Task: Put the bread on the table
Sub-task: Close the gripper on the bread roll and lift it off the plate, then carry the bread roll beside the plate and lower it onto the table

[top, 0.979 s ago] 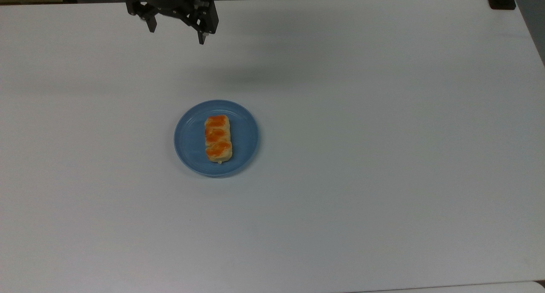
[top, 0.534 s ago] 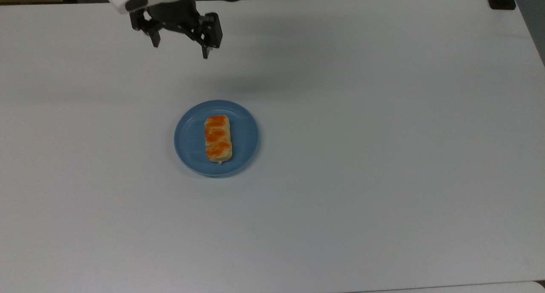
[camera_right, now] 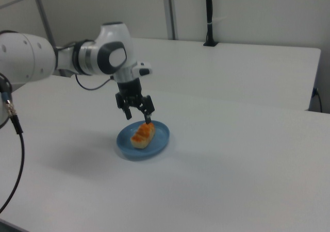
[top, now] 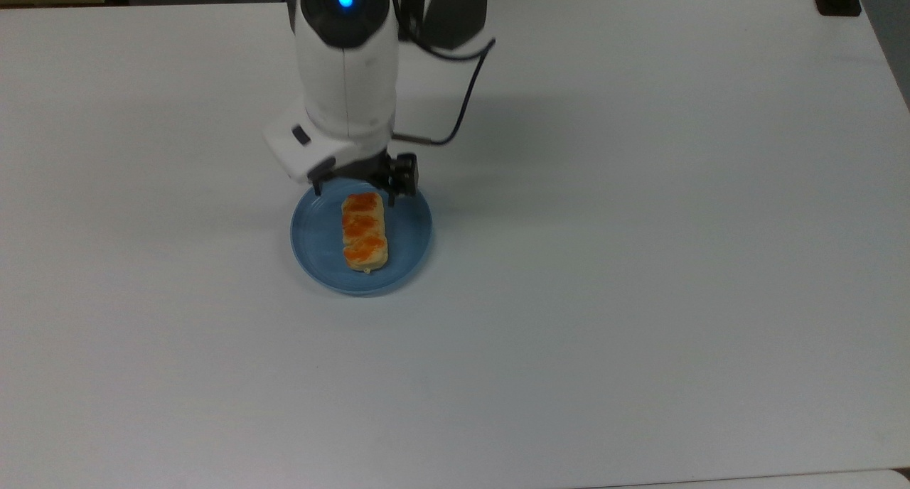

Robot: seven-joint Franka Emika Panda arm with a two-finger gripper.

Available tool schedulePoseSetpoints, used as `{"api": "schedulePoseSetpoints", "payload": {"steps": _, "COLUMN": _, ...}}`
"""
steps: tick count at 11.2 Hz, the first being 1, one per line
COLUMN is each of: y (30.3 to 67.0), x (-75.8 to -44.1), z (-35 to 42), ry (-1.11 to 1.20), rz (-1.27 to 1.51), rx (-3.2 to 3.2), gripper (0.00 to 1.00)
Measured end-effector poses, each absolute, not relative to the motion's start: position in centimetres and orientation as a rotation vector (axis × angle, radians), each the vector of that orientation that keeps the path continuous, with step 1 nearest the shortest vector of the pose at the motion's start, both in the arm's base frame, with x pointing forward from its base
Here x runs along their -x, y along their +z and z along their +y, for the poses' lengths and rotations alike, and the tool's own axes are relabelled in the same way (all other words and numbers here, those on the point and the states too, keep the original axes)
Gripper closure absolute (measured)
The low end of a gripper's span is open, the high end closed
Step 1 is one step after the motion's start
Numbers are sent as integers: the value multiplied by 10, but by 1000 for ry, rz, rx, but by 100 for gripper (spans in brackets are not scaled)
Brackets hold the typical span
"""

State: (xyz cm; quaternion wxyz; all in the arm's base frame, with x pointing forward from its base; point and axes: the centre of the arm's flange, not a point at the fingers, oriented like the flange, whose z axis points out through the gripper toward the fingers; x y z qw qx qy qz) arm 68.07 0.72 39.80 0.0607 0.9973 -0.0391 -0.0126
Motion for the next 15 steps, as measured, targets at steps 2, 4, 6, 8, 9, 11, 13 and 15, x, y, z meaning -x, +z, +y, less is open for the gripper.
{"api": "schedulePoseSetpoints", "payload": {"steps": 2, "y": 347, "x": -691, "z": 19, "ry": -63, "rz": -78, "rx": -3004, "gripper": 0}}
{"api": "schedulePoseSetpoints", "payload": {"steps": 4, "y": 324, "x": -691, "z": 21, "ry": -101, "rz": -54, "rx": -2980, "gripper": 4}}
{"api": "schedulePoseSetpoints", "payload": {"steps": 6, "y": 318, "x": -690, "z": 21, "ry": -115, "rz": -46, "rx": -2973, "gripper": 15}}
{"api": "schedulePoseSetpoints", "payload": {"steps": 8, "y": 320, "x": -690, "z": 21, "ry": -114, "rz": 7, "rx": -2973, "gripper": 47}}
{"api": "schedulePoseSetpoints", "payload": {"steps": 9, "y": 326, "x": -691, "z": 21, "ry": -102, "rz": 28, "rx": -2975, "gripper": 61}}
{"api": "schedulePoseSetpoints", "payload": {"steps": 11, "y": 353, "x": -693, "z": 6, "ry": -70, "rz": 75, "rx": -2967, "gripper": 64}}
{"api": "schedulePoseSetpoints", "payload": {"steps": 13, "y": 399, "x": -692, "z": -42, "ry": -79, "rz": 142, "rx": -2936, "gripper": 60}}
{"api": "schedulePoseSetpoints", "payload": {"steps": 15, "y": 417, "x": -685, "z": -106, "ry": -85, "rz": 154, "rx": -2907, "gripper": 56}}
